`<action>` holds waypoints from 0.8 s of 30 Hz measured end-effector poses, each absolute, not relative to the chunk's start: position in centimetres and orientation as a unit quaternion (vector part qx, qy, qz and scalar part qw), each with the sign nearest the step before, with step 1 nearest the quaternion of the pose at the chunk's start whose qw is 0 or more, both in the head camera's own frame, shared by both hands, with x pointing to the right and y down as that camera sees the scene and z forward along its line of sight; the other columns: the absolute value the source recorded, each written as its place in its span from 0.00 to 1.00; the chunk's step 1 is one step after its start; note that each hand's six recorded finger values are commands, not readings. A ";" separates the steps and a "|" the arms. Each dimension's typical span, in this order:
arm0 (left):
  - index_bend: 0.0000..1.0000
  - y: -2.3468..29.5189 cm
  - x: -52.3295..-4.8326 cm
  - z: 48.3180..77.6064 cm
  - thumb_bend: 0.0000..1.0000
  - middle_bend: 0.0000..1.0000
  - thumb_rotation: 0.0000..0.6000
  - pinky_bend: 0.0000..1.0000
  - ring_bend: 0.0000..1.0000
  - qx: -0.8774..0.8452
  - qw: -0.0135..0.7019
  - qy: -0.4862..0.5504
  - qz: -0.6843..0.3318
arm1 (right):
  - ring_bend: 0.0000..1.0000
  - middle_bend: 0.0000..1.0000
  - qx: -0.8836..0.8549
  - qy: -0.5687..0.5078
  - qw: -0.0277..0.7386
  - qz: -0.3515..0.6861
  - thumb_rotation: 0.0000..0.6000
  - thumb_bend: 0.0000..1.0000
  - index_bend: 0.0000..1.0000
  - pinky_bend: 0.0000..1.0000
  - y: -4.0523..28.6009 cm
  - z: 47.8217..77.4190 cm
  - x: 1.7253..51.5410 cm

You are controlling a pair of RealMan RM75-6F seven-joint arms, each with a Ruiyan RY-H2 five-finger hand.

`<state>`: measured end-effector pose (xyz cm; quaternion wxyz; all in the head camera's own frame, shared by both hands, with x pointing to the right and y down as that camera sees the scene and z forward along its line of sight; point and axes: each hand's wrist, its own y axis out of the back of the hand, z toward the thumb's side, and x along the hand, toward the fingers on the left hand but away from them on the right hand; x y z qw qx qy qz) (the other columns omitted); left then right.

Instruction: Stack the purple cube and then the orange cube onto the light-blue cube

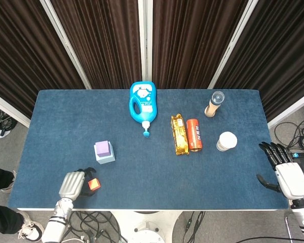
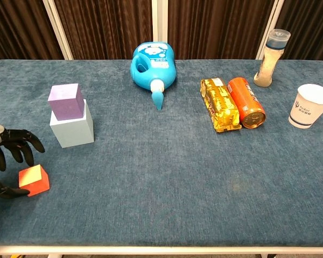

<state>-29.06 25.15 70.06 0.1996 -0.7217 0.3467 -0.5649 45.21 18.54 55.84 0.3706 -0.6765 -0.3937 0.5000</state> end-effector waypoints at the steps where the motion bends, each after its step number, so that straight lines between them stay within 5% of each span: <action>1: 0.39 25.2 -29.0 70.2 0.12 0.55 1.00 0.49 0.41 -0.721 0.199 0.347 -0.565 | 0.00 0.07 -0.676 -0.394 0.370 0.500 1.00 0.20 0.03 0.00 18.5 55.9 45.2; 24: 0.45 25.0 -28.3 71.1 0.18 0.62 1.00 0.56 0.48 -0.712 0.209 0.358 -0.567 | 0.00 0.07 -0.675 -0.396 0.368 0.502 1.00 0.20 0.03 0.00 18.3 55.9 45.4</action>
